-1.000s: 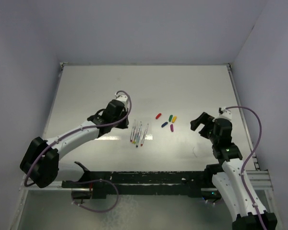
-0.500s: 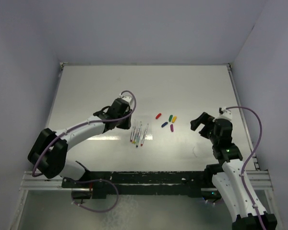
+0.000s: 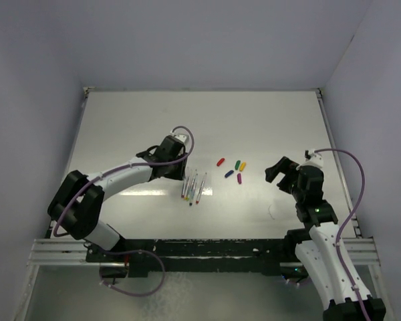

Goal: Insert the pens into the pen caps

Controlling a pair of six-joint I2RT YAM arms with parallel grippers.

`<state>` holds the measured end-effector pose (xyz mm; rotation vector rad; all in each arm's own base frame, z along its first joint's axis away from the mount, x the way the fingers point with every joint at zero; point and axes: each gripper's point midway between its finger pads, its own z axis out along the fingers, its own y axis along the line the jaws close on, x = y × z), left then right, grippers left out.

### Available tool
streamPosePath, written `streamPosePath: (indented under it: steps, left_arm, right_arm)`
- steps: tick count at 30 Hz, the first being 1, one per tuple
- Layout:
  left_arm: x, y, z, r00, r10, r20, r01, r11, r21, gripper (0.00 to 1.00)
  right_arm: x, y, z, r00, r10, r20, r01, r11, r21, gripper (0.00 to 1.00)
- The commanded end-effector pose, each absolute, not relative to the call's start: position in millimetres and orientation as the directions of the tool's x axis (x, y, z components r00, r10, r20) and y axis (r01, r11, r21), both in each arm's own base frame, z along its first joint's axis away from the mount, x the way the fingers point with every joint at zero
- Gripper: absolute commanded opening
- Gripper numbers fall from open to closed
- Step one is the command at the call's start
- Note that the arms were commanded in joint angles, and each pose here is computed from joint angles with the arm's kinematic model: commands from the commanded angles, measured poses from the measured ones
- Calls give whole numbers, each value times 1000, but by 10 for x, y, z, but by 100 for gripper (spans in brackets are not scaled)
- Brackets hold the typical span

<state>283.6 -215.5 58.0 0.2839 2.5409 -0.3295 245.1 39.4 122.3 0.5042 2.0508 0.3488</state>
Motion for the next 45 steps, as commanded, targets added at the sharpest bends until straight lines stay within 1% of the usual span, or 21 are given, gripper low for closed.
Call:
streamPosePath:
  steps: [1,33,45]
  left_arm:
    - [2938,-2258,701,-811,108,-575,266,943,-199,41]
    - [2933,-2351,374,-835,168,-524,262,959,-111,42]
    - [2836,-2144,209,-862,215,-459,235,972,12,42]
  right_arm:
    - [2498,386,1282,-429,471,-771,189,881,433,100]
    - [2453,377,1225,-439,471,-765,198,881,429,100]
    - [2463,364,1258,-430,470,-771,200,882,426,100]
